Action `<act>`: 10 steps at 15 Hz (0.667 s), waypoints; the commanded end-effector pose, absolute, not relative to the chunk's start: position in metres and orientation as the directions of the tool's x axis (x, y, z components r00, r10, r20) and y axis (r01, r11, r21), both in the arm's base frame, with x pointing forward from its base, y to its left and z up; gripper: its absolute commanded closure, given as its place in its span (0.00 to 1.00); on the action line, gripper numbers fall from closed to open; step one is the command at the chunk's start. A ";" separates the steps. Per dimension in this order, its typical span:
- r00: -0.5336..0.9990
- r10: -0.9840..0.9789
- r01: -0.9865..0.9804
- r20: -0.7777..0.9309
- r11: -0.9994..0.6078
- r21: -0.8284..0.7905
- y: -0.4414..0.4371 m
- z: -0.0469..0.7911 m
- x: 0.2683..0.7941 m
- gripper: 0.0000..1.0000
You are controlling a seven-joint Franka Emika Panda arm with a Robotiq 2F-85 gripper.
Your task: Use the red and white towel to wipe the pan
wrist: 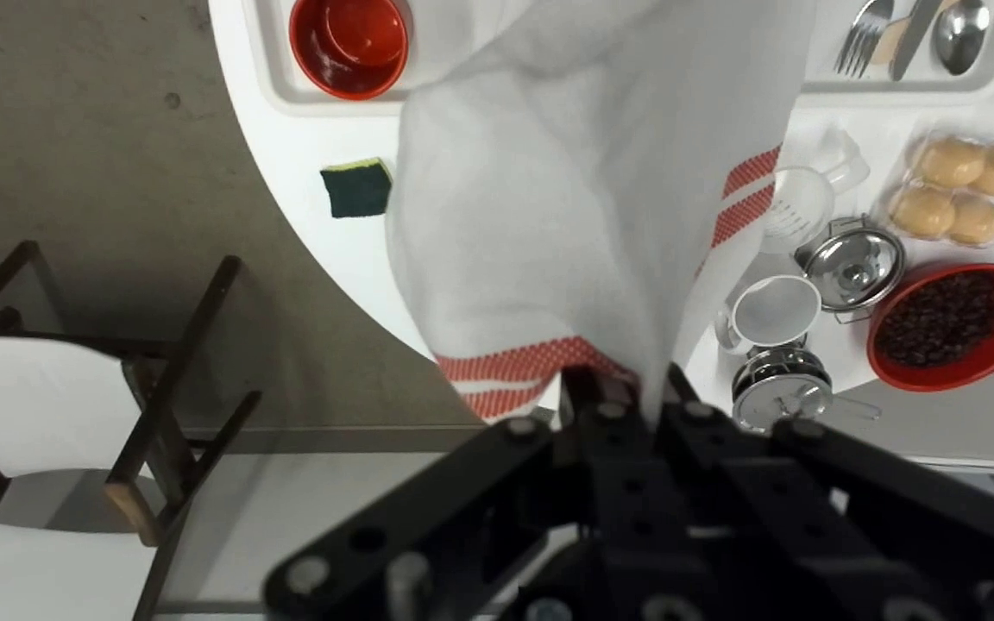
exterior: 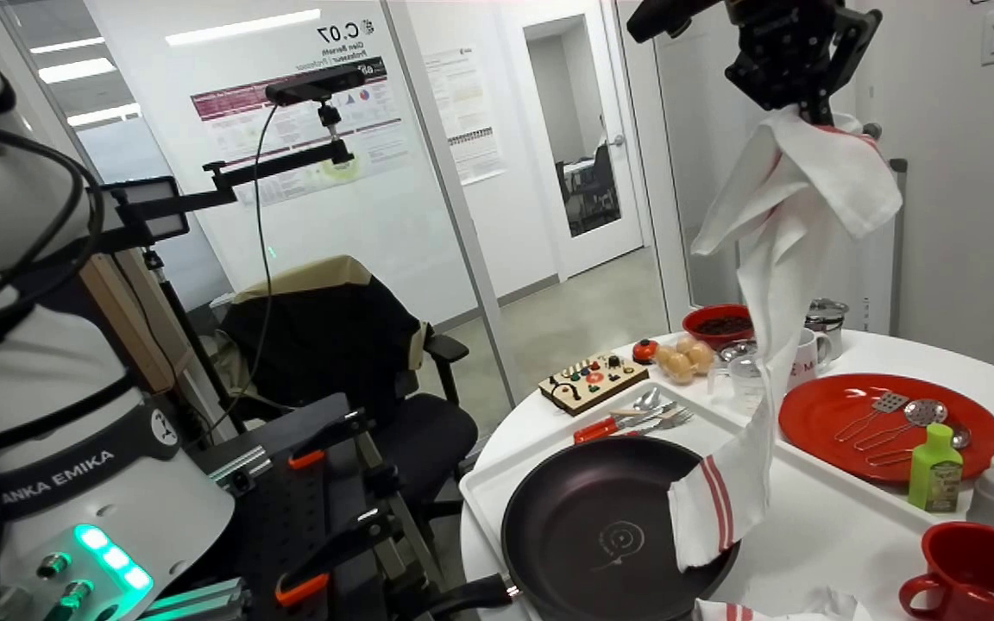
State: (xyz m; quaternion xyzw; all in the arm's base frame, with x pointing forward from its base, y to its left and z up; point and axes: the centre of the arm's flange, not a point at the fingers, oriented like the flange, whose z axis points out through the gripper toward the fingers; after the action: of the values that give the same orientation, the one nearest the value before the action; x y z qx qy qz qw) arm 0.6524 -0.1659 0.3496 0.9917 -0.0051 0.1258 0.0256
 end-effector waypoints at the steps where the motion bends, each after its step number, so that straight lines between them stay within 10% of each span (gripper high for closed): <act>1: 0.960 -0.068 -0.082 0.272 -0.996 0.038 -0.175 0.357 0.692 0.99; 10: 0.928 -0.201 -0.216 0.313 -0.976 0.013 -0.208 0.405 0.728 0.99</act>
State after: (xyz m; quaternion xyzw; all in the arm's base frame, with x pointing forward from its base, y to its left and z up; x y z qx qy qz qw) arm 0.7015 -0.1981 0.3872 0.9843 -0.0802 0.1540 0.0321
